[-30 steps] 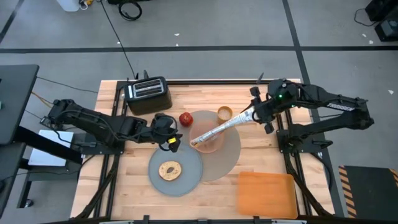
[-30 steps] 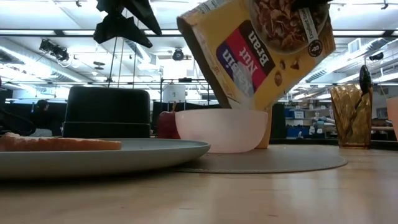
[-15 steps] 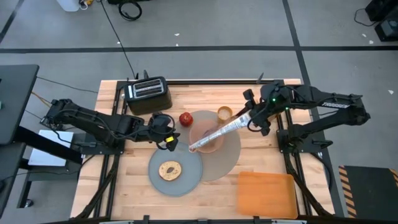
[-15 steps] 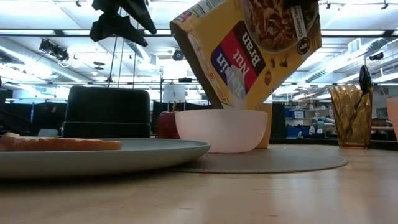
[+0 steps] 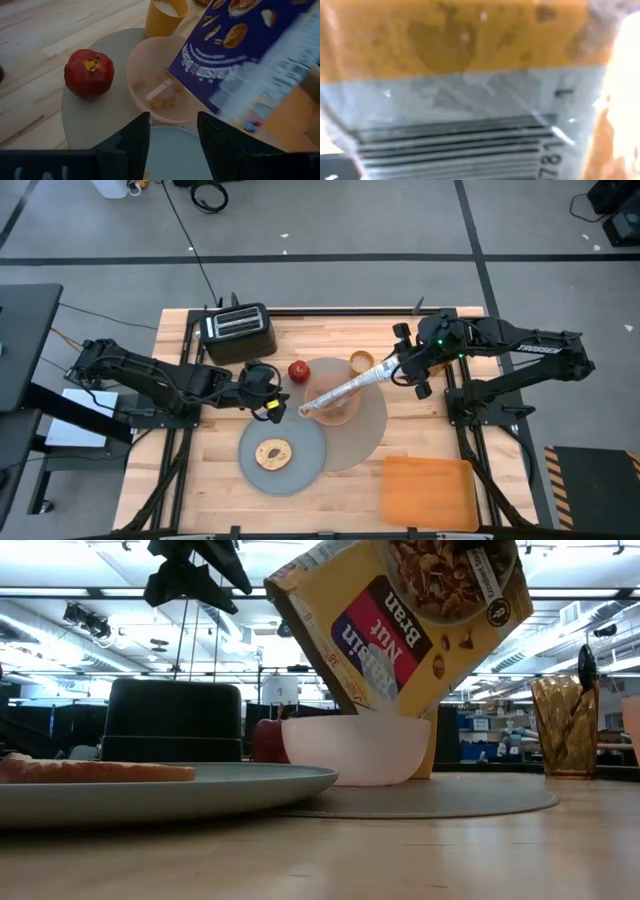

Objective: Arrange a breakfast setting
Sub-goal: Pour the cereal from the yellow cereal box into the orange bowl

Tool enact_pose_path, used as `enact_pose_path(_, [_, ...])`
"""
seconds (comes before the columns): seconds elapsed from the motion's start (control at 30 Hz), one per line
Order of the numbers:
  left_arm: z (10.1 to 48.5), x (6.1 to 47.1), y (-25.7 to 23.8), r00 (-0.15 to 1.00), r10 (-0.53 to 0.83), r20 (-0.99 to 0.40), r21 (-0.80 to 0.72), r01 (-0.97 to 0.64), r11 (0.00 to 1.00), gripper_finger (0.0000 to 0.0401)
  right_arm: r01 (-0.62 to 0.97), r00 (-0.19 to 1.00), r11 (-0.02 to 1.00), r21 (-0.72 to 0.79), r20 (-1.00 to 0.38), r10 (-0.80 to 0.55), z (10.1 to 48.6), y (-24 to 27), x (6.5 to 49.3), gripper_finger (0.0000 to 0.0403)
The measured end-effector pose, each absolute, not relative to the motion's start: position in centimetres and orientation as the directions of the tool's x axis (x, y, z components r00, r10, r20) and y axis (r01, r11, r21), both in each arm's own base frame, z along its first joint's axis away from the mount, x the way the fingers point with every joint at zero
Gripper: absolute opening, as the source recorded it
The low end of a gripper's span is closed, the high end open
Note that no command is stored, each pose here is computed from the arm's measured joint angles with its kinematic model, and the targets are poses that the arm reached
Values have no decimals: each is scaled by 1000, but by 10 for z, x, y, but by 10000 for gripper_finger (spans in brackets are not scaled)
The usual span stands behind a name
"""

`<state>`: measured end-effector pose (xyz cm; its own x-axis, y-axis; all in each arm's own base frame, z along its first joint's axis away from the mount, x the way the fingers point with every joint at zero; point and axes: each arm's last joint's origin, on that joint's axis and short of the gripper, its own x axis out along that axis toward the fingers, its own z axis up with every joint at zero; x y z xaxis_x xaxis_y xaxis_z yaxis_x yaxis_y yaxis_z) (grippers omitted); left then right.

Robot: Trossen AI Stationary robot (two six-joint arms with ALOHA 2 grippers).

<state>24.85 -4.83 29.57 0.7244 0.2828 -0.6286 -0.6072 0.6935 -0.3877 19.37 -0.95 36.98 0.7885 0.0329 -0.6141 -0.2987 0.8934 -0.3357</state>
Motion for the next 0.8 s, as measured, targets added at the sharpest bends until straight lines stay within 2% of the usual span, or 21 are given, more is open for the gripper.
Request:
enact_pose_path(0.17, [300, 252, -49, 759, 274, -590, -428, -582, 692, 171, -212, 788, 939, -270, -616, 1, 370, -11, 194, 155])
enact_pose_path(0.47, [324, 265, -53, 898, 241, -368, -494, -408, 768, 171, -153, 787, 969, -194, -618, 1, 370, -11, 194, 156])
enact_pose_path(0.63, [335, 275, -55, 940, 255, -226, -450, -333, 828, 172, -121, 786, 980, -160, -618, -4, 369, -11, 194, 153])
enact_pose_path(0.8, [326, 287, -54, 930, 286, -230, -383, -356, 852, 172, -120, 786, 980, -158, -618, -4, 369, -11, 194, 153])
